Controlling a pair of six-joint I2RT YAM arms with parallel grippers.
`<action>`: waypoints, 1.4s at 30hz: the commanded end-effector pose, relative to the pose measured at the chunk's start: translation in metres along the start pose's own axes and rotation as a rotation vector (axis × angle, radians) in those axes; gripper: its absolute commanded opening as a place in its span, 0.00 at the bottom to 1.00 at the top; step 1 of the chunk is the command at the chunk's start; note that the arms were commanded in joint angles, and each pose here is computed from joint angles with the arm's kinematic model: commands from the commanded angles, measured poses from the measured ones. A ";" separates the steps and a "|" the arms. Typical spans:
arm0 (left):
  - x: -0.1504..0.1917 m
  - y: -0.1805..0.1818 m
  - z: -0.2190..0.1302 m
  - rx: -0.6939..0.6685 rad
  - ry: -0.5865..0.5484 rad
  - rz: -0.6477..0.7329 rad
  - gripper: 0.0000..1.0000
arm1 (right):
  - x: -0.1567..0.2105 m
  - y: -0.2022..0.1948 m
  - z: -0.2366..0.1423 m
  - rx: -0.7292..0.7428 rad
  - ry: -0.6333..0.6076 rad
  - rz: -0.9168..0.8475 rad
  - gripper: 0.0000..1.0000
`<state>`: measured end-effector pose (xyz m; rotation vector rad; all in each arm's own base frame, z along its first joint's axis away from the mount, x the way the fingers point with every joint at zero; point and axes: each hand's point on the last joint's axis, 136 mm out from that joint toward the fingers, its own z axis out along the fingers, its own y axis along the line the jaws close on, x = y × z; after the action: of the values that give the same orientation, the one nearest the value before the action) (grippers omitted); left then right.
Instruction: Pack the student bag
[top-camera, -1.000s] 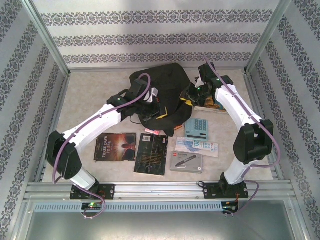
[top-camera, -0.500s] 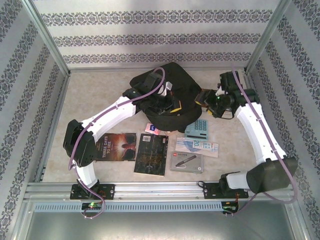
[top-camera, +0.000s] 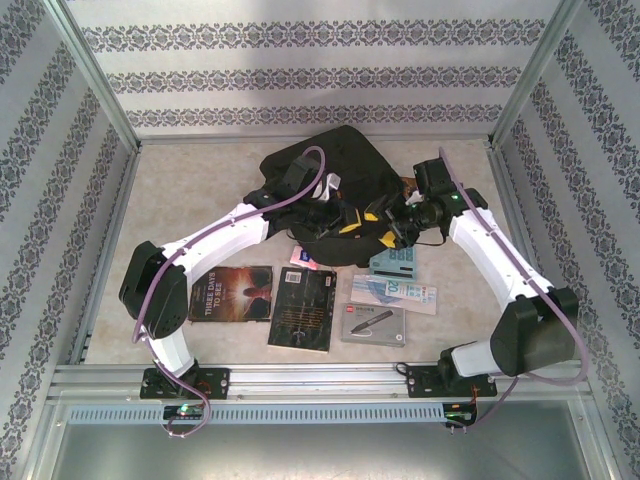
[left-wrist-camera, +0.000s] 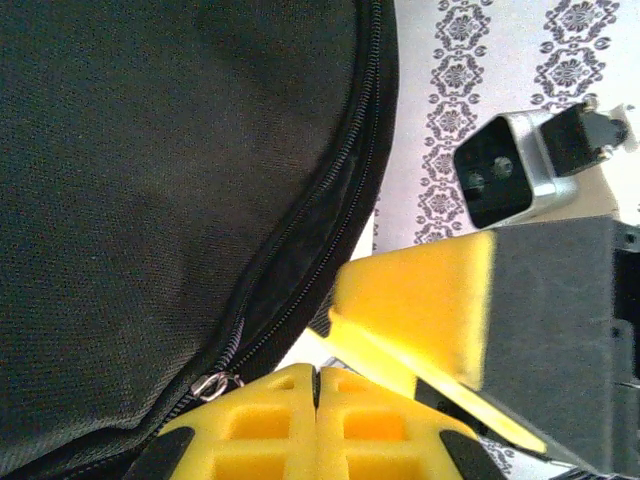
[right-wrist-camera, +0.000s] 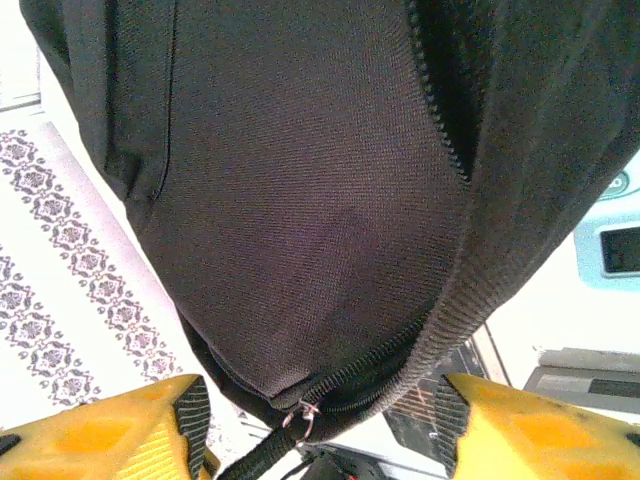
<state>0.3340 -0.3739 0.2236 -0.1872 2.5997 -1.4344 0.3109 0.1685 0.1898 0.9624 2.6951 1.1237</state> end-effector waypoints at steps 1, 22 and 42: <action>-0.001 -0.037 -0.014 0.104 -0.030 0.057 0.00 | -0.002 -0.007 0.005 0.055 -0.005 0.061 0.58; 0.003 0.002 -0.036 -0.020 -0.051 0.069 0.00 | -0.007 -0.028 0.018 0.211 -0.028 0.032 0.00; -0.031 0.067 -0.100 -0.113 -0.211 0.007 0.00 | -0.007 -0.042 0.012 0.270 -0.026 -0.031 0.00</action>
<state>0.3369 -0.2673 0.2093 -0.3321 2.5588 -1.2212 0.3004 0.1616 0.1546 0.9833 2.8592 0.8602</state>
